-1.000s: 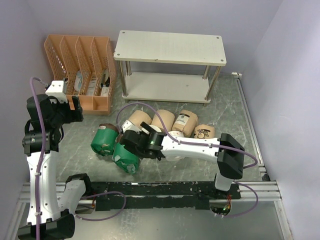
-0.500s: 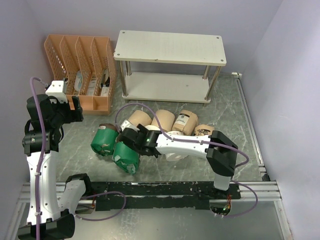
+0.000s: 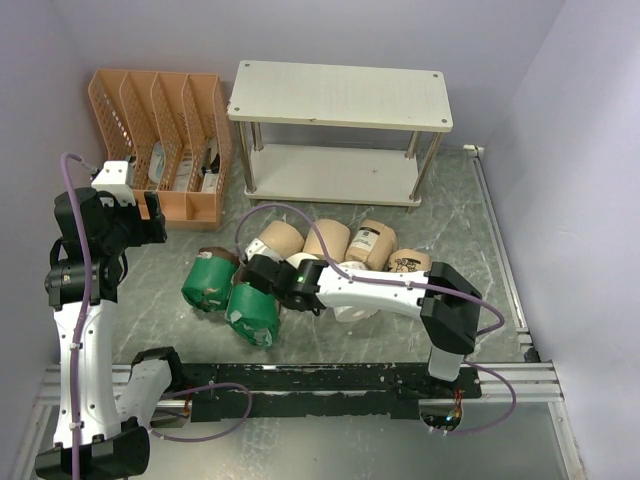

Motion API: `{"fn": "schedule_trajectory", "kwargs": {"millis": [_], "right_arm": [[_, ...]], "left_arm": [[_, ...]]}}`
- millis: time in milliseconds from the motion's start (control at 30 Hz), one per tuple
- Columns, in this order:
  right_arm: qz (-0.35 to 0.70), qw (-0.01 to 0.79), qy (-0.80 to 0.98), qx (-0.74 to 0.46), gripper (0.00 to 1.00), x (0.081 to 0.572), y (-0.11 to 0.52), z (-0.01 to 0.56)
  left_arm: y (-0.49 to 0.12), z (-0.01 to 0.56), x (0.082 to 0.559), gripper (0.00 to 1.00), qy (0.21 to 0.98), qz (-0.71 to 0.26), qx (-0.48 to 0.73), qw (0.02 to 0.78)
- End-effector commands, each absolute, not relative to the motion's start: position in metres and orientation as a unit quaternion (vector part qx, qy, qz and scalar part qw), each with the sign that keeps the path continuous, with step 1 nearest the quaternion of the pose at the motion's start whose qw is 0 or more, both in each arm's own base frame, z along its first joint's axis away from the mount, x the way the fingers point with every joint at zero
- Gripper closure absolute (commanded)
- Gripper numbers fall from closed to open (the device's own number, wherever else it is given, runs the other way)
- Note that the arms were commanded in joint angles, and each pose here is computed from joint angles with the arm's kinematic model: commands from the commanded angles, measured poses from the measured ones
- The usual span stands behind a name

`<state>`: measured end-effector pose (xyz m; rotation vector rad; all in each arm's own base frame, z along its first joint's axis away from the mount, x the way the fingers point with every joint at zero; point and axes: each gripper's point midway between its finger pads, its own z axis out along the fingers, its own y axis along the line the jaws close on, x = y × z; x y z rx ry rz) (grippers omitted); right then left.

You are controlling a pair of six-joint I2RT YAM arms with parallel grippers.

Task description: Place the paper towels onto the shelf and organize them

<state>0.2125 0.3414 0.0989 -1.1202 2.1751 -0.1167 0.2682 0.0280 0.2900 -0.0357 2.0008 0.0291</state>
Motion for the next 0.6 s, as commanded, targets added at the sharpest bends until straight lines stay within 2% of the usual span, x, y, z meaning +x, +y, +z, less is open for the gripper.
{"fn": "schedule_trajectory", "kwargs": {"millis": [0, 133, 333, 567], "right_arm": [[-0.059, 0.364, 0.838, -0.402, 1.0, 0.215, 0.324, 0.148], [-0.034, 0.396, 0.829, -0.393, 1.0, 0.217, 0.332, 0.198], [-0.051, 0.44, 0.807, -0.39, 1.0, 0.234, 0.334, 0.256], [-0.054, 0.473, 0.801, -0.362, 1.0, 0.306, 0.331, 0.283]], "left_arm": [[0.027, 0.301, 0.27, 0.06, 0.833, 0.01, -0.008, 0.553], [0.028, 0.301, 0.269, 0.07, 0.834, 0.009, -0.01, 0.552], [0.029, 0.301, 0.269, 0.06, 0.834, 0.01, -0.013, 0.551], [0.021, 0.3, 0.269, 0.06, 0.834, -0.009, 0.005, 0.551]]}}
